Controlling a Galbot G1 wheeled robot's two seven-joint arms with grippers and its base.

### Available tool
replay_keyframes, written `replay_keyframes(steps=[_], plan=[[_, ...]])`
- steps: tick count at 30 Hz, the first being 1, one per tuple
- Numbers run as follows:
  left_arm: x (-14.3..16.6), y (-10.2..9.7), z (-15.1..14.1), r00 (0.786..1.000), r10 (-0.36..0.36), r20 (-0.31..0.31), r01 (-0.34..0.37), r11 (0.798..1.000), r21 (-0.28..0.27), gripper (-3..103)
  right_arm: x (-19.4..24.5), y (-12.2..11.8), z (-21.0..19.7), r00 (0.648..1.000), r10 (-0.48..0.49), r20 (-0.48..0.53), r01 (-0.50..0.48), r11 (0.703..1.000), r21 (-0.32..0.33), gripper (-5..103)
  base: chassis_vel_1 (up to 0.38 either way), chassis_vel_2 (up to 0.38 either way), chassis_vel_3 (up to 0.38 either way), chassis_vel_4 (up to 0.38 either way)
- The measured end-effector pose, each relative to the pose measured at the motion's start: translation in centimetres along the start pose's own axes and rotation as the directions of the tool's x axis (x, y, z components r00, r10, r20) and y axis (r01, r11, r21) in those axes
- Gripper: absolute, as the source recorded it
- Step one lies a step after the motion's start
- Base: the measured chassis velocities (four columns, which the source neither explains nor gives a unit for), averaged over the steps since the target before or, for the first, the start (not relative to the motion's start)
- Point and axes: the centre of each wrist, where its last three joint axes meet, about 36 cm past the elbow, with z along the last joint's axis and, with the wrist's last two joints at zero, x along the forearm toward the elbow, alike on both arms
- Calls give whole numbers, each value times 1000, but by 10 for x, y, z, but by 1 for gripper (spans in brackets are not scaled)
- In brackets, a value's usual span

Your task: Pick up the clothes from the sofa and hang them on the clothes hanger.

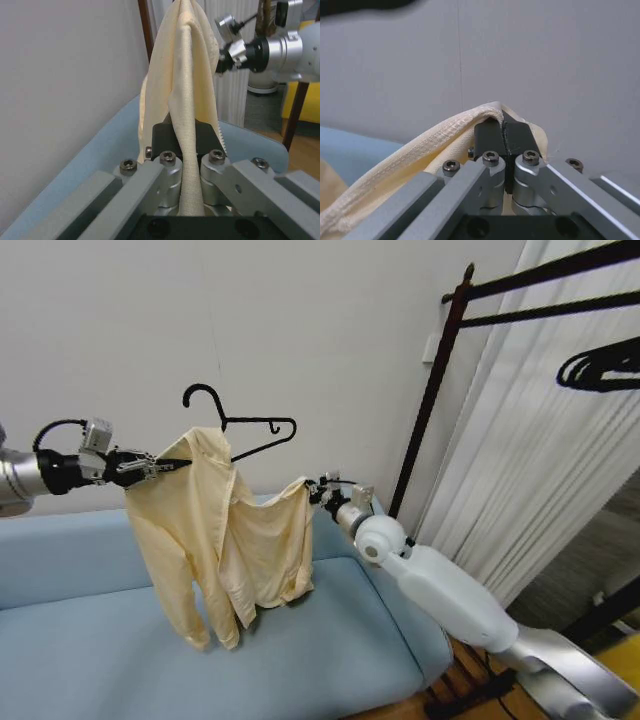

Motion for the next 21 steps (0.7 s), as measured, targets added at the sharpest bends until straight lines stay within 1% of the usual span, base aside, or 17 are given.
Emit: replay_keyframes(steps=[3, 4, 5, 6, 10, 11, 14, 18, 21], plan=[[-1, 0, 3, 1000, 16, -1, -16, 1000, -1, 2, -2, 1, -21, 1000, -4, -7, 4, 999, 35, 0, 0, 0, 0, 0], [-1, -1, 5, 999, 36, 0, -36, 999, -2, 2, -7, 3, -44, 1000, 5, -11, -4, 997, 75, 0, 0, 0, 0, 0], [-1, -1, 6, 999, 47, -1, -47, 999, -4, 2, -11, 2, -56, 1000, 16, -13, -14, 996, 93, 0, 0, 0, 0, 0], [-1, -1, 6, 999, 47, -1, -47, 999, -4, 2, -11, 2, -56, 1000, 16, -13, -14, 996, 93, 0, 0, 0, 0, 0], [-1, 0, 12, 996, 90, -8, -90, 996, -13, 2, -32, -2, -101, 997, 66, -34, -60, 983, 172, 0, 0, 0, 0, 0], [-1, 0, 12, 996, 90, -8, -90, 996, -13, 2, -32, -2, -101, 997, 66, -34, -60, 983, 172, 0, 0, 0, 0, 0], [-3, 0, 21, 995, 102, -10, -102, 995, -11, 2, -47, -8, -116, 994, 101, -37, -91, 974, 210, 0, 0, 0, 0, 0], [-4, 0, 29, 996, 91, -12, -91, 996, -9, 2, -54, -11, -122, 993, 115, -38, -103, 968, 230, 0, 0, 0, 0, 0], [-4, 0, 35, 999, 43, -29, -43, 999, -8, 2, -54, -9, -127, 993, 112, -34, -100, 962, 255, 0, 0, 0, 0, 0]])
